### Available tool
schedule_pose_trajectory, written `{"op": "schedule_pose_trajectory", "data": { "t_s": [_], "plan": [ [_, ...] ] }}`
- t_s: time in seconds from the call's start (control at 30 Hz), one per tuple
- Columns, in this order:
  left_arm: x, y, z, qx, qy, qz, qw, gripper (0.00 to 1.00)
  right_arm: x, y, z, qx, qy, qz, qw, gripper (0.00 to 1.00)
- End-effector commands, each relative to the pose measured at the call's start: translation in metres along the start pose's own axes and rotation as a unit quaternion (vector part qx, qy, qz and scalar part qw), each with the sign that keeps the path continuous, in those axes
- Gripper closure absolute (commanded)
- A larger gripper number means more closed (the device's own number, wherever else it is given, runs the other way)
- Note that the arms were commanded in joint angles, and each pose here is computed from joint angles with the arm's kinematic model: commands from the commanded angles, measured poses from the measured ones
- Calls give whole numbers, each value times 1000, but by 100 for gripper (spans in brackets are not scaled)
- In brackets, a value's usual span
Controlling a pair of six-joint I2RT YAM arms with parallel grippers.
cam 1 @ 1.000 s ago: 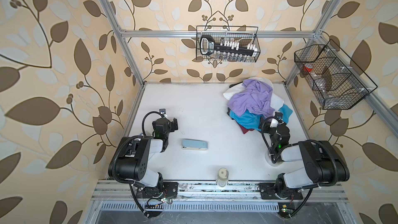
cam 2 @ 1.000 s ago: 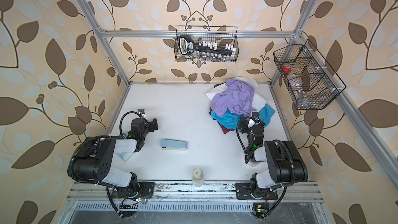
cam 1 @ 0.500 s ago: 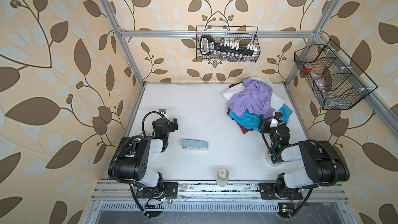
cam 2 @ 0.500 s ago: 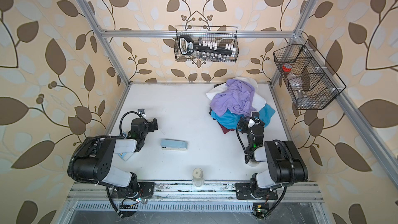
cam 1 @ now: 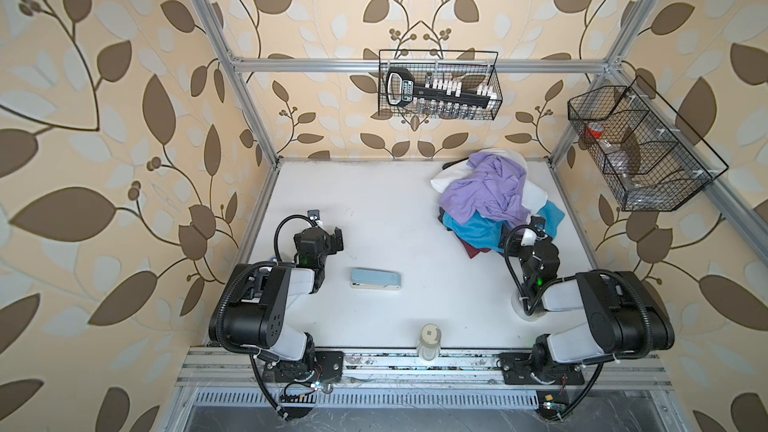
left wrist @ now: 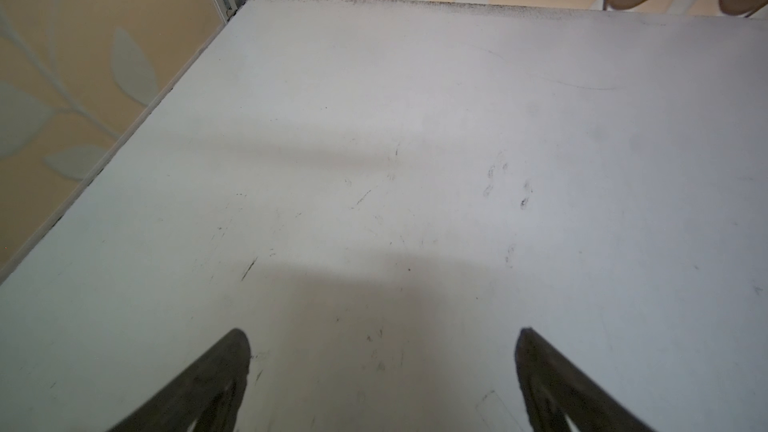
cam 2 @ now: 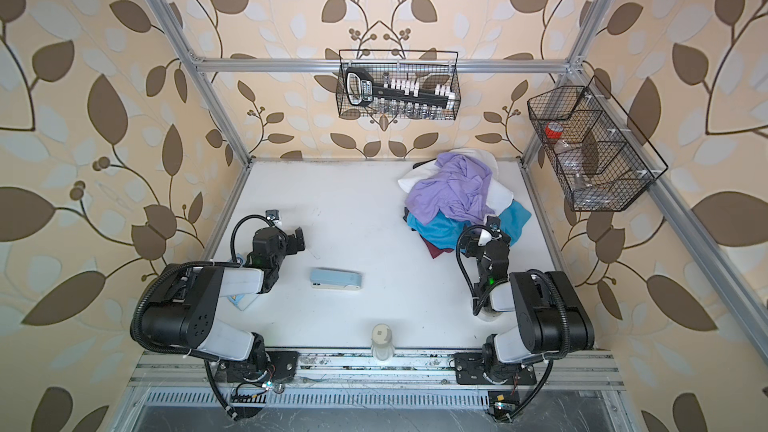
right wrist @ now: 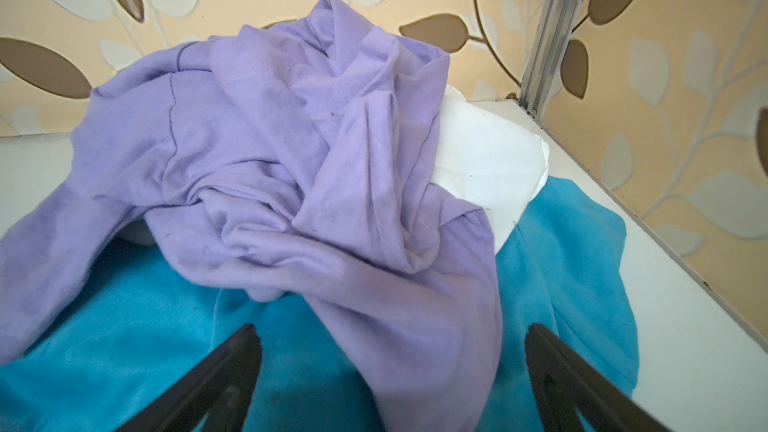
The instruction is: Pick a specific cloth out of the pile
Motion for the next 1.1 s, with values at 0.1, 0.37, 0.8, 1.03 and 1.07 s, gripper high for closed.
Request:
{"op": "schedule_pose_trajectory", "data": {
  "t_s": [0.1, 0.37, 0.8, 1.03, 1.07],
  "plan": [
    [-18, 7, -2, -18, -12, -14, 1000, 1, -23, 1, 5, 20, -16, 13, 1000, 0],
    [-68, 17, -64, 15, -49, -69, 996, 1, -71, 8, -10, 56, 17, 21, 998, 0],
    [-137, -88, -167, 393, -121, 9, 912, 1, -79, 48, -31, -2, 225, 36, 974, 5],
    [-128, -143, -203, 587, -96, 79, 800, 1, -50, 70, -39, -27, 269, 24, 962, 6],
    [-126, -145, -205, 594, -90, 84, 795, 1, -44, 71, -38, -23, 280, 21, 959, 6]
  ]
}}
Point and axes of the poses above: each gripper's point midway between its finger pads, its own z axis out along the fingers, its own y axis along the line the jaws close on, x = y × z, the point moved 4 cm from there along -z, back along the fingers, and after that the axes turned 15 degrees about z, right-handed, at the moved point
